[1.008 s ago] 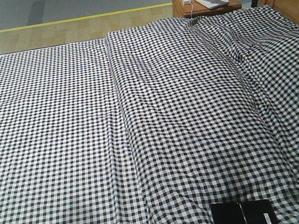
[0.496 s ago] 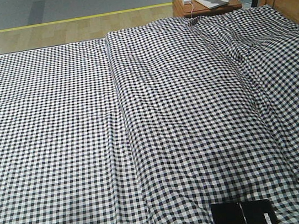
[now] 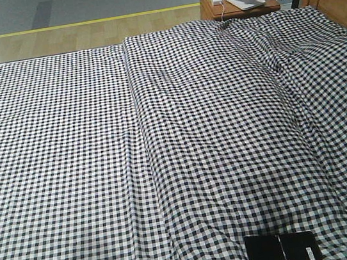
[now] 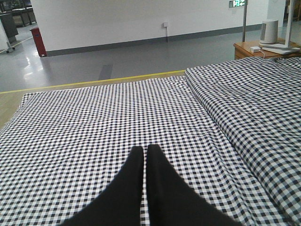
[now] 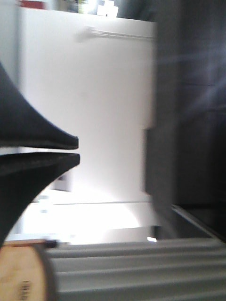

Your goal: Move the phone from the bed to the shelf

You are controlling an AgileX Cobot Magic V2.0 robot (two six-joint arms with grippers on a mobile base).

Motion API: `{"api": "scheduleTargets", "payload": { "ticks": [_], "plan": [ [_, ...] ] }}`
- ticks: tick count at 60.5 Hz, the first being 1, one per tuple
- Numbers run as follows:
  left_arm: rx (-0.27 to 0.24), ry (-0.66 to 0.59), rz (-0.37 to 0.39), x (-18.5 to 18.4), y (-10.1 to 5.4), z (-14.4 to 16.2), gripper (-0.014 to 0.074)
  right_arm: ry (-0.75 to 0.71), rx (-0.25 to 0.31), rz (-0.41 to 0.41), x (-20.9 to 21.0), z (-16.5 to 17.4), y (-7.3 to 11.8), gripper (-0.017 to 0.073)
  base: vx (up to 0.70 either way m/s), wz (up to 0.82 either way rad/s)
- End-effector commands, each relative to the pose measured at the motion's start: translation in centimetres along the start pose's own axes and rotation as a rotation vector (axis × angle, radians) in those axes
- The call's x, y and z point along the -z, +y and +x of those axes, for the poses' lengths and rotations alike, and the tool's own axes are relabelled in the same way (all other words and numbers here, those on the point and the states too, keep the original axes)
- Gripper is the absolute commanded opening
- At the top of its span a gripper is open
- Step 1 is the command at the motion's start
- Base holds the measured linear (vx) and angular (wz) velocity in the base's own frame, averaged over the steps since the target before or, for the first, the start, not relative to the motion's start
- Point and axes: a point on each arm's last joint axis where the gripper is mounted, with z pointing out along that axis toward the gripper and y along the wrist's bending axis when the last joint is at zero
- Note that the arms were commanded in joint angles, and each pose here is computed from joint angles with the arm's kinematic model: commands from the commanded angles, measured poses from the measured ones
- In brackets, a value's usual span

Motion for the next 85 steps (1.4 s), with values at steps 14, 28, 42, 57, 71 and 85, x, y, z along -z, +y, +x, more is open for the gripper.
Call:
{"api": "scheduleTargets", "payload": {
  "ticks": [14, 28, 42, 57, 71, 85],
  "plan": [
    [0.015, -0.107, -0.011, 0.3, 0.2, -1.4, 0.0001, 0.494, 0.005, -0.029, -7.7, 1.8, 0.2, 0.0001, 0.00, 0.00],
    [0.015, -0.107, -0.011, 0.3, 0.2, -1.4, 0.0001, 0.888, -0.002, -0.048, -10.6, 8.1, 0.3, 0.0064, 0.00, 0.00],
    [0.015, -0.107, -0.011, 0.3, 0.2, -1.4, 0.0001, 1.142, -0.013, -0.057, -12.0, 12.6, 0.4, 0.0256, 0.00, 0.00],
    [0.015, -0.107, -0.011, 0.3, 0.2, -1.4, 0.0001, 1.166, -0.016, -0.054, -12.6, 13.7, 0.4, 0.0613, 0.00, 0.00],
    [0.015, -0.107, -0.011, 0.3, 0.2, -1.4, 0.0001, 1.196, -0.032, -0.045, -12.3, 13.8, 0.4, 0.0723, 0.00, 0.00],
    [0.015, -0.107, -0.011, 0.3, 0.2, -1.4, 0.0001, 1.286, -0.049, -0.030, -11.6, 14.1, 0.4, 0.0710, 0.00, 0.00]
  ]
}}
